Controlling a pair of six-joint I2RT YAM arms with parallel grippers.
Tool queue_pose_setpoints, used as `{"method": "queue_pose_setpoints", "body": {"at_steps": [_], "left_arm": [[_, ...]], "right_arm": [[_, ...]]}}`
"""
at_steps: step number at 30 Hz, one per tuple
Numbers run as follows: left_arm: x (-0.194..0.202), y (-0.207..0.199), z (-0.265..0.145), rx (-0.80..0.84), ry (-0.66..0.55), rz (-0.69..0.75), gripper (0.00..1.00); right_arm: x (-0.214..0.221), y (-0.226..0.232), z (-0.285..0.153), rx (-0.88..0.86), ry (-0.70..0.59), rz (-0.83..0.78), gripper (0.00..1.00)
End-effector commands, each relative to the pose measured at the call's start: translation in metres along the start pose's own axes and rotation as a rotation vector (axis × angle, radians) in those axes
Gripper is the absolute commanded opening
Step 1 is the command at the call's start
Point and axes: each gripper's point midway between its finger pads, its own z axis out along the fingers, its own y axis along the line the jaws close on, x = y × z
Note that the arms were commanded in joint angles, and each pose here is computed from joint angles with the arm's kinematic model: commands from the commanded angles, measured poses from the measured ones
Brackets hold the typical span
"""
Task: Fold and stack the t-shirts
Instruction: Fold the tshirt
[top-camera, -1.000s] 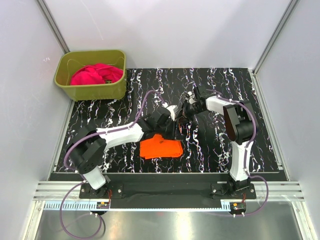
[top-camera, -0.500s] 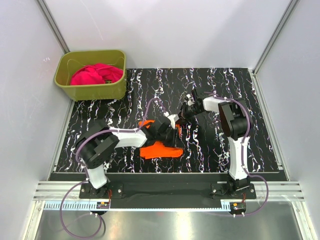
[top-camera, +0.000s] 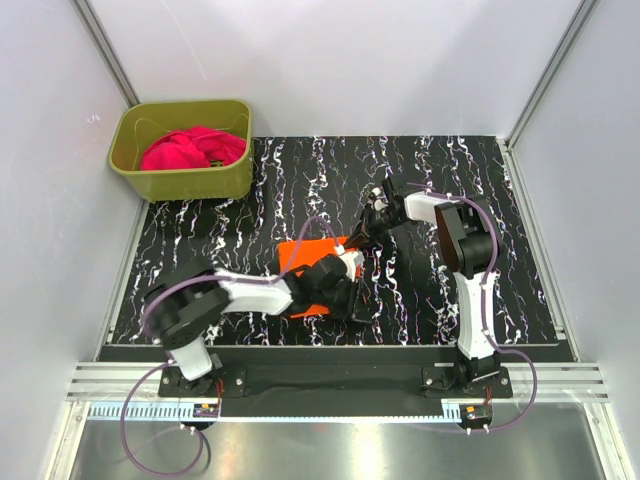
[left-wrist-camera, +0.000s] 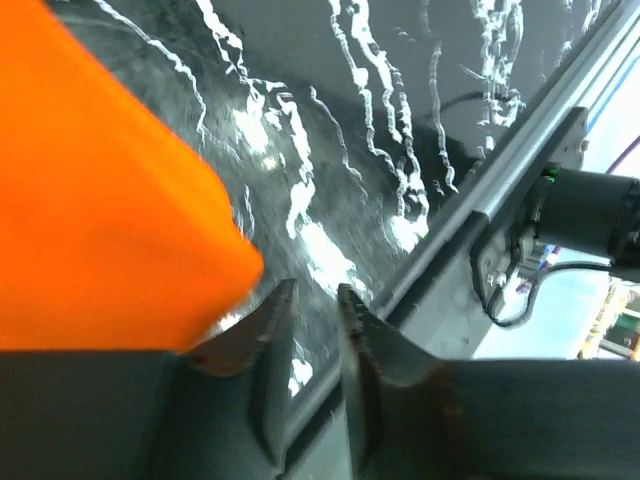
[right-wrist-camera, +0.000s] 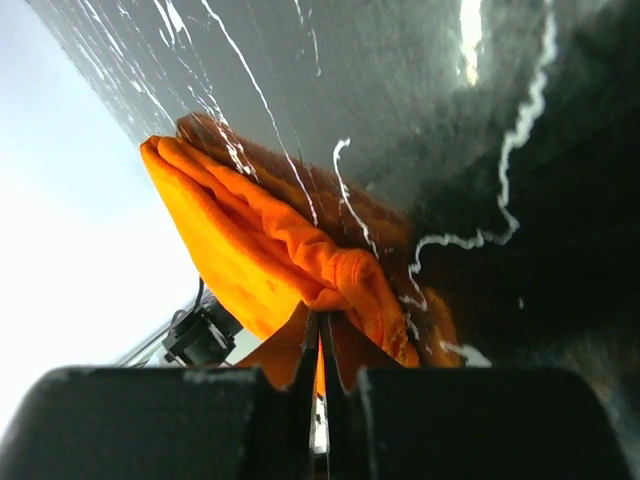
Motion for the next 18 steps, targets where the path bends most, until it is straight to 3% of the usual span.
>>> {"method": "queue_pose_setpoints", "body": {"at_steps": [1, 2, 4, 6, 9, 14, 18], "left_arm": [[-0.043, -0.044, -0.059, 0.016, -0.146, 0.112, 0.33], [-0.055, -0.049, -0.075, -0.002, -0.199, 0.125, 0.42], [-0.068, -0.034, -0.105, -0.086, -0.230, 0.100, 0.53], [-0.094, -0.025, -0.145, -0.110, -0.328, 0.062, 0.59], [-0.108, 0.005, -0.189, -0.182, -0.399, 0.000, 0.63], [-0.110, 0.048, -0.218, -0.234, -0.403, -0.102, 0.67], [-0.109, 0.076, -0.226, -0.272, -0.414, -0.223, 0.67]], "right_arm": [[-0.013, 0.031, -0.031, 0.023, -0.096, -0.091, 0.09], [-0.010, 0.031, -0.039, 0.052, -0.099, -0.073, 0.22], [-0.014, 0.044, -0.063, 0.089, -0.172, -0.125, 0.35], [-0.006, 0.047, -0.086, 0.153, -0.212, -0.137, 0.55], [0.011, 0.042, -0.106, 0.215, -0.255, -0.130, 0.77], [0.076, 0.012, -0.102, 0.208, -0.174, -0.084, 0.83], [0.141, 0.017, -0.086, 0.121, -0.135, -0.163, 0.75]]}}
